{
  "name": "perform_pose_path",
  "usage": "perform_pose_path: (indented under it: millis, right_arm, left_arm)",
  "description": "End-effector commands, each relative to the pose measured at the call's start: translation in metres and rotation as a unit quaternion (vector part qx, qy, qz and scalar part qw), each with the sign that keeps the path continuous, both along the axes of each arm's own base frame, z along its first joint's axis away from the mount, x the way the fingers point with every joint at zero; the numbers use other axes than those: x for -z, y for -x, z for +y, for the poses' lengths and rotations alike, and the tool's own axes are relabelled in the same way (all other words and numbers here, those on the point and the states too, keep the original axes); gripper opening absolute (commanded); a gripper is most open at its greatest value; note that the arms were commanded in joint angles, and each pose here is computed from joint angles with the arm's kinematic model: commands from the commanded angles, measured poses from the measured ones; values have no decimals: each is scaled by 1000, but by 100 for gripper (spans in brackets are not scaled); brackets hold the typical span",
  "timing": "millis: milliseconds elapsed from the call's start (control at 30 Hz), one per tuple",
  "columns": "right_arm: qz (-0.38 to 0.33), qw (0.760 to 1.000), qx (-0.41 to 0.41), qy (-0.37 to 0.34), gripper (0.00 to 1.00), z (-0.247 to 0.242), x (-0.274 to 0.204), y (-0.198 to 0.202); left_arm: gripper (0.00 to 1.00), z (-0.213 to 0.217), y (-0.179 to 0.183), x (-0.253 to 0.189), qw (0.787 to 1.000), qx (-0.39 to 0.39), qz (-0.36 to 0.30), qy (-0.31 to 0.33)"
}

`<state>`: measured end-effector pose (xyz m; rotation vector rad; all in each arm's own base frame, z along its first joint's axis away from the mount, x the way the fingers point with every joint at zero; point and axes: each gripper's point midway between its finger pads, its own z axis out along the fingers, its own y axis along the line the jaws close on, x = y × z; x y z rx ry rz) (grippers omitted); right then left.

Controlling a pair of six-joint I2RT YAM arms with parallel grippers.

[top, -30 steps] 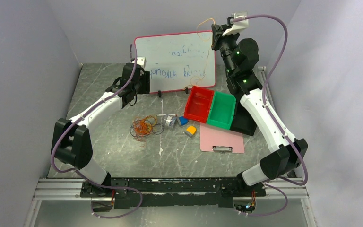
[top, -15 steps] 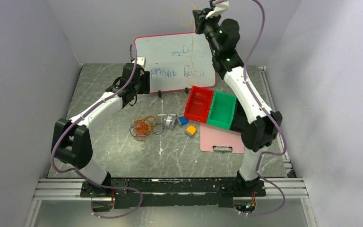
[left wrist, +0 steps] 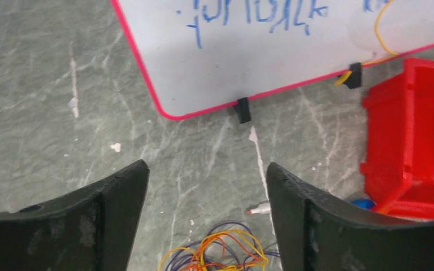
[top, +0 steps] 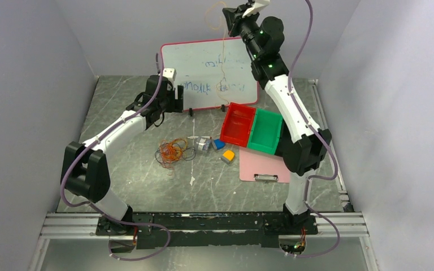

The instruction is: Untangle the cables

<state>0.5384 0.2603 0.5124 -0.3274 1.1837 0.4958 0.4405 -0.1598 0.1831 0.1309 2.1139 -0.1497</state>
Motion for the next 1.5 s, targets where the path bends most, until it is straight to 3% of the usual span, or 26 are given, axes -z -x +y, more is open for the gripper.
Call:
perform_pose_path:
  millis: [0,100,433,800,867,1100,1200,1267,1333,1467]
  right_arm:
    - [-49,999,-3,-14,0,-15,-52,36]
    - [-49,999,-3,-11,0,-17,-54,40]
    - [-37,999,-14,-13,0,-17,-51,48]
    - [-32,999,-24,-14,0,-14,-48,50]
    - [-30,999,-28,-16,0,-13,-48,52]
    - [-29,999,-32,-18,0,-16,-48,60]
    - [-31,999,-29,-18,0,-19,-50,66]
    - [-31,999,-28,-17,0,-20,-50,68]
    - [-30,999,-23,-14,0,-23,-49,70]
    - [-31,999,-9,-9,0,-30,-47,76]
  left_arm:
    - [88,-27,4,-27,995,79,-44,50]
    - [94,-50,11,-40,983,141,-72,89]
    - [95,-105,27,-104,921,250,-197,226]
    - [94,-181,-1,-127,882,335,-225,242]
    - [93,-191,-7,-121,884,340,-219,234]
    - [58,-201,-30,-92,902,324,-188,217]
    - [26,-205,-31,-92,898,332,-185,220]
    - [14,-205,-31,-94,899,331,-184,220]
    - [8,-201,-31,-99,902,324,-186,216]
    - [7,-189,-28,-123,908,307,-210,191]
